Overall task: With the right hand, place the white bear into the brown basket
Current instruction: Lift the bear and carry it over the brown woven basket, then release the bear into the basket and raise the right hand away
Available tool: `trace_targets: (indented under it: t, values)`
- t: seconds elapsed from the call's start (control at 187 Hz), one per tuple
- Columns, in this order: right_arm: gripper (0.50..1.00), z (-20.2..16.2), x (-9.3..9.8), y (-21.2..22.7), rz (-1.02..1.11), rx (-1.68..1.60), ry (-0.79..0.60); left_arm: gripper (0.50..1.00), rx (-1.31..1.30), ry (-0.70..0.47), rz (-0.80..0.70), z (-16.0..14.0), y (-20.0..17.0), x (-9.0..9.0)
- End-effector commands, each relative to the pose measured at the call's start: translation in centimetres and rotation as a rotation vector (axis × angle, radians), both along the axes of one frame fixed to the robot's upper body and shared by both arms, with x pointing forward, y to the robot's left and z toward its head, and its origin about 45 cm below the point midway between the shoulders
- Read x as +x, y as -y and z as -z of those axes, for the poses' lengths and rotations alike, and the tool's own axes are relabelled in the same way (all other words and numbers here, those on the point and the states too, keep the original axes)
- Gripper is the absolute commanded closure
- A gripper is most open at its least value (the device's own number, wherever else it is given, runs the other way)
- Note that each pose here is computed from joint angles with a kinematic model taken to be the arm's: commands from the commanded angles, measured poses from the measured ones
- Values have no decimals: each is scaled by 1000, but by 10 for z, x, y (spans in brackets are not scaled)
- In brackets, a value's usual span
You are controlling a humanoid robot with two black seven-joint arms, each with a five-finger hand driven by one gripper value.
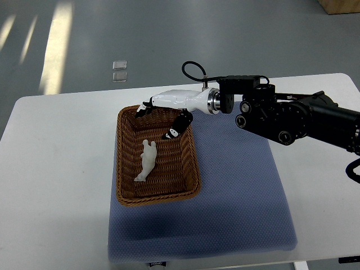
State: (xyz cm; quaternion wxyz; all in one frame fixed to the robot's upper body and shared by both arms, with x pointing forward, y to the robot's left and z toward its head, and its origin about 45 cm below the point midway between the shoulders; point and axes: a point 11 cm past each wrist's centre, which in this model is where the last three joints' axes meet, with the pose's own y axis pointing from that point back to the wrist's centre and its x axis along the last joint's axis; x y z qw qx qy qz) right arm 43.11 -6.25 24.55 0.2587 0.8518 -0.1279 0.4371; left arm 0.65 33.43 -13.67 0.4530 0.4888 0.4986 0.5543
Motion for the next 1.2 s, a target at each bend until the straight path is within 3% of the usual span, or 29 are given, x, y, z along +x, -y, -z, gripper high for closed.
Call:
trace_targets:
  t: [0.0, 0.203, 0.497, 0.662, 0.887, 0.999, 1.196]
  values:
    - [679, -5, 5, 5, 28, 29, 28, 500, 1, 0, -2, 0, 0, 0]
    - [679, 4, 20, 42, 183, 121, -15, 500, -1, -1, -2, 0, 0, -1]
    - [679, 43, 34, 117, 618, 560, -297, 500, 1, 0, 1, 0, 0, 0]
    - [679, 40, 45, 157, 851, 865, -388, 500, 0, 0, 1, 0, 0, 0]
    - [675, 47, 45, 202, 1044, 1161, -506, 500, -1, 0, 1, 0, 0, 0]
    - [605, 58, 40, 218, 1116, 1251, -541, 500, 0, -1, 2, 0, 0, 0]
    - [585, 67, 33, 235, 1166, 1348, -563, 500, -4, 0, 1, 0, 1, 0]
